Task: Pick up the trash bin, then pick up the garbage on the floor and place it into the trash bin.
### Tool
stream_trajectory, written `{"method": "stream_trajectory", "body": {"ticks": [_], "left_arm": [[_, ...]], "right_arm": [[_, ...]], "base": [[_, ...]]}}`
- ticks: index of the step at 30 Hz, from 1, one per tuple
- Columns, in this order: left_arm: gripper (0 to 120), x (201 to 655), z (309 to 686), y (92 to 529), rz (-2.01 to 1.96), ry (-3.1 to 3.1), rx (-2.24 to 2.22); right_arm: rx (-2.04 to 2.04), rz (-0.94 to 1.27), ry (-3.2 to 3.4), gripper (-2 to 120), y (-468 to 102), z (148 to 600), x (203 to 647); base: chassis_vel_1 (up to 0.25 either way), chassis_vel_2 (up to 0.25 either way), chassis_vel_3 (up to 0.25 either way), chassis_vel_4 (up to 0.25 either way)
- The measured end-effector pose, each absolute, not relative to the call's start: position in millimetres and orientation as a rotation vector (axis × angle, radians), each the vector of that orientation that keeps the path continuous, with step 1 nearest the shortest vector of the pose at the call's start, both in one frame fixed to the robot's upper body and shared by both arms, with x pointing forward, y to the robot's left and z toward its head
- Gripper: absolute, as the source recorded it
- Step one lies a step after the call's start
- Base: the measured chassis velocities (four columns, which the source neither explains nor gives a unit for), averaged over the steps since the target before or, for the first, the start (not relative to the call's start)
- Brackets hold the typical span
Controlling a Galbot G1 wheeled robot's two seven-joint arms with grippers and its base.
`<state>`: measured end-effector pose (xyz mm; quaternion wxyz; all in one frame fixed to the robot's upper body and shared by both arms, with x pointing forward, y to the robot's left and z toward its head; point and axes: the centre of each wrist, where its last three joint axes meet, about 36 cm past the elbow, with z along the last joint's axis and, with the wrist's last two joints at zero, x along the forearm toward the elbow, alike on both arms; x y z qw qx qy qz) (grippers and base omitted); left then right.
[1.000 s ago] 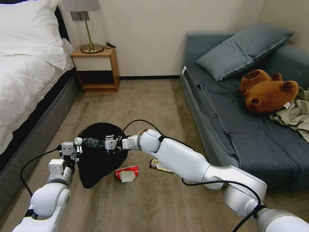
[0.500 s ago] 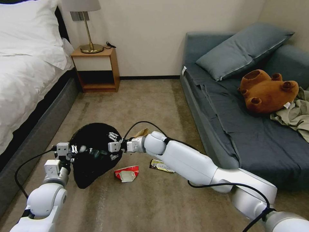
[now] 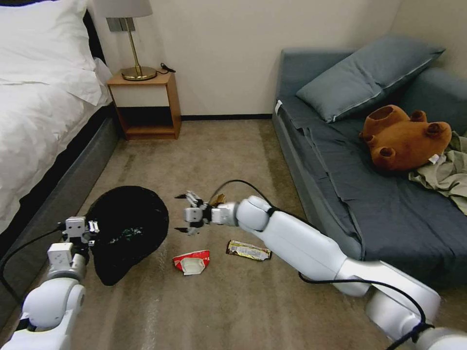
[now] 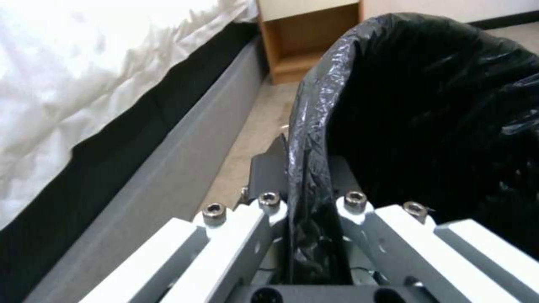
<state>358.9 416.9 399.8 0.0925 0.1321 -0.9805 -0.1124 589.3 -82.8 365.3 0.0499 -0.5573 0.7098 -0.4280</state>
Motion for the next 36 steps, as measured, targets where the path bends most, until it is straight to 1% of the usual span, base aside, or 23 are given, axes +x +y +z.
{"method": "stream_trajectory", "body": {"ticks": [1, 3, 5, 6, 7, 9, 10, 13, 19, 24, 30, 36], "left_arm": [[4, 358.9, 399.8, 416.9, -0.334, -2.911, 0.392], [4, 356.3, 397.8, 422.8, -0.331, -2.902, 0.411], [4, 355.9, 397.3, 423.4, -0.330, -2.901, 0.412], [4, 354.7, 396.5, 424.0, -0.327, -2.899, 0.415], [4, 354.7, 396.5, 424.0, -0.327, -2.899, 0.415], [4, 353.1, 395.9, 422.2, -0.321, -2.900, 0.415], [4, 353.1, 395.9, 422.2, -0.321, -2.900, 0.415], [4, 349.7, 396.5, 420.6, -0.320, -2.900, 0.418], [4, 348.8, 396.7, 421.7, -0.326, -2.898, 0.420], [4, 350.9, 396.3, 424.8, -0.335, -2.893, 0.418], [4, 351.8, 396.3, 426.6, -0.335, -2.893, 0.424], [4, 357.9, 393.7, 424.5, -0.332, -2.893, 0.413]], "right_arm": [[-1.697, -1.304, 2.162, 100, -82.8, 365.3, 589.3], [-1.624, -1.334, 2.248, 100, -104.4, 333.9, 593.7], [-1.607, -1.341, 2.269, 100, -108.6, 327.5, 595.1], [-1.571, -1.374, 2.329, 100, -121.5, 309.1, 599.7], [-1.571, -1.374, 2.329, 100, -121.5, 309.1, 599.7], [-1.570, -1.418, 2.392, 100, -136.3, 289.9, 602.9], [-1.570, -1.418, 2.392, 100, -136.3, 289.9, 602.9], [-1.597, -1.510, 2.423, 100, -156.2, 269.9, 605.9], [-1.608, -1.588, 2.444, 100, -179.6, 251.3, 605.0], [-1.678, -1.649, 2.467, 100, -200.8, 236.3, 593.0], [-1.737, -1.638, 2.505, 100, -209.3, 216.5, 570.4], [-1.691, -1.619, 2.570, 100, -222.4, 206.8, 565.9]], "base": [[0.000, 0.000, 0.000, 0.000], [0.000, 0.000, 0.000, 0.000], [0.000, 0.000, 0.000, 0.000], [0.000, 0.000, 0.000, 0.000], [0.000, 0.000, 0.000, 0.000], [0.000, 0.000, 0.000, 0.000], [0.000, 0.000, 0.000, 0.000], [0.000, 0.000, 0.000, 0.000], [0.000, 0.000, 0.000, 0.000], [0.000, 0.000, 0.000, 0.000], [0.000, 0.000, 0.000, 0.000], [0.000, 0.000, 0.000, 0.000]]}}
